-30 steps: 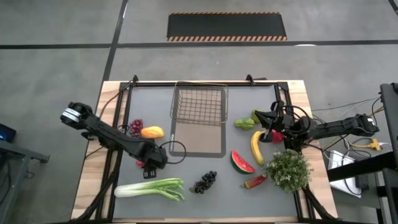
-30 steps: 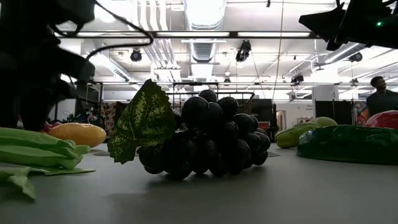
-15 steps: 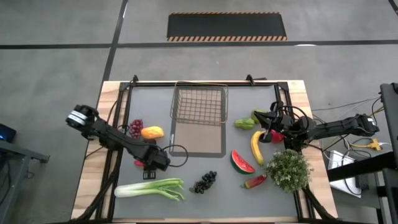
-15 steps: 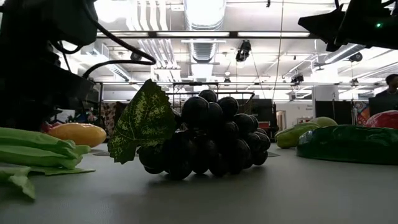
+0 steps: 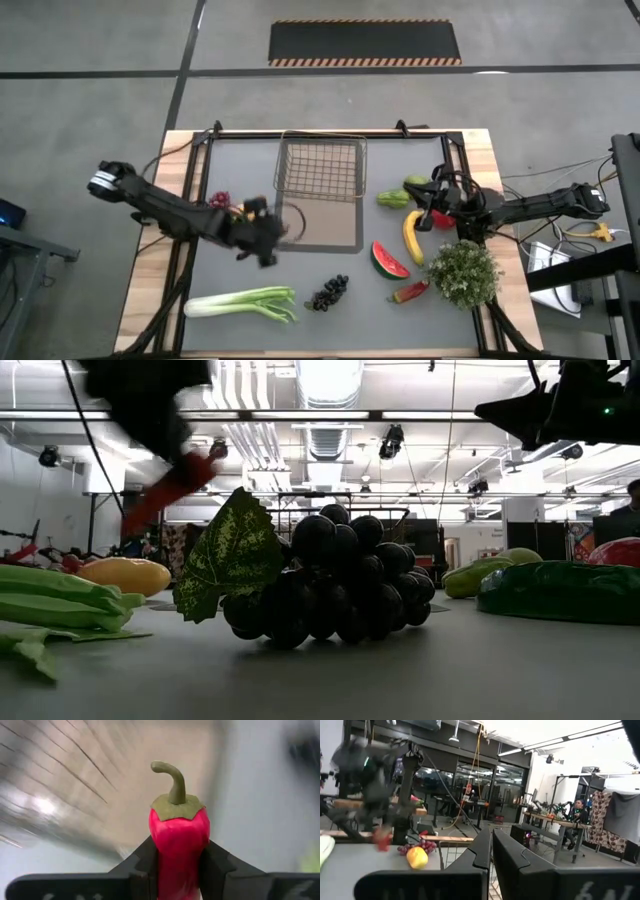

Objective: Build produce basket
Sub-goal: Put the left red chili pepper into the wire basket

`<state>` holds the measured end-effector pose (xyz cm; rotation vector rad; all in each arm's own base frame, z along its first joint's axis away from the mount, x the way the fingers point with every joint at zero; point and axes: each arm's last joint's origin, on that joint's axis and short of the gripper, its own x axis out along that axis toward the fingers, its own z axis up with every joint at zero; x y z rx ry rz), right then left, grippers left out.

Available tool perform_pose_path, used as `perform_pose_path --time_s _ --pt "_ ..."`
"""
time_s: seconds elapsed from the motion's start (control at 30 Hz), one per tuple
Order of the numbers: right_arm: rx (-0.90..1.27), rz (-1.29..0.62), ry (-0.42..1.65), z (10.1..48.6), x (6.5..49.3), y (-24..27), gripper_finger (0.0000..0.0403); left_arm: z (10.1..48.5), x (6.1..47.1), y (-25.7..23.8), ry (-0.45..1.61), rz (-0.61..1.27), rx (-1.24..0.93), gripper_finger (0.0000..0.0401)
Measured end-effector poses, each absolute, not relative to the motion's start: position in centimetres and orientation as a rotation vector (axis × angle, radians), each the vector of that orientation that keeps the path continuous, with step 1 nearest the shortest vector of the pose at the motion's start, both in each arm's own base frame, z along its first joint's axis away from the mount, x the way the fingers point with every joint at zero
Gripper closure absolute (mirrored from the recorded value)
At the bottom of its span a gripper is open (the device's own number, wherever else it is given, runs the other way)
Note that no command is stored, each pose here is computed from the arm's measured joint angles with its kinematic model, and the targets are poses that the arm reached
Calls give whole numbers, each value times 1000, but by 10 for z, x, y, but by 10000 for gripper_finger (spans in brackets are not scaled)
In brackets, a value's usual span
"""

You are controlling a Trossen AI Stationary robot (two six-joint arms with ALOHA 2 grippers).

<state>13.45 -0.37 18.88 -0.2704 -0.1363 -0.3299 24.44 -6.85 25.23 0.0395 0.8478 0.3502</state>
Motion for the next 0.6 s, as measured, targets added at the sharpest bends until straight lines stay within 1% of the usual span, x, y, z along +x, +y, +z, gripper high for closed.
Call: perform_pose_path --time_s 0.13,0.27,0.4,0.6 --pt "-293 -331 -132 189 135 -4 394 284 256 -38 492 606 24 317" --pt "-300 -331 -124 188 135 -4 394 295 267 -3 285 734 -44 312" --pt "-301 -338 -114 187 135 -4 394 290 281 30 165 836 -50 310" --pt "-281 -334 -58 181 136 -4 394 264 307 69 70 950 -92 308"
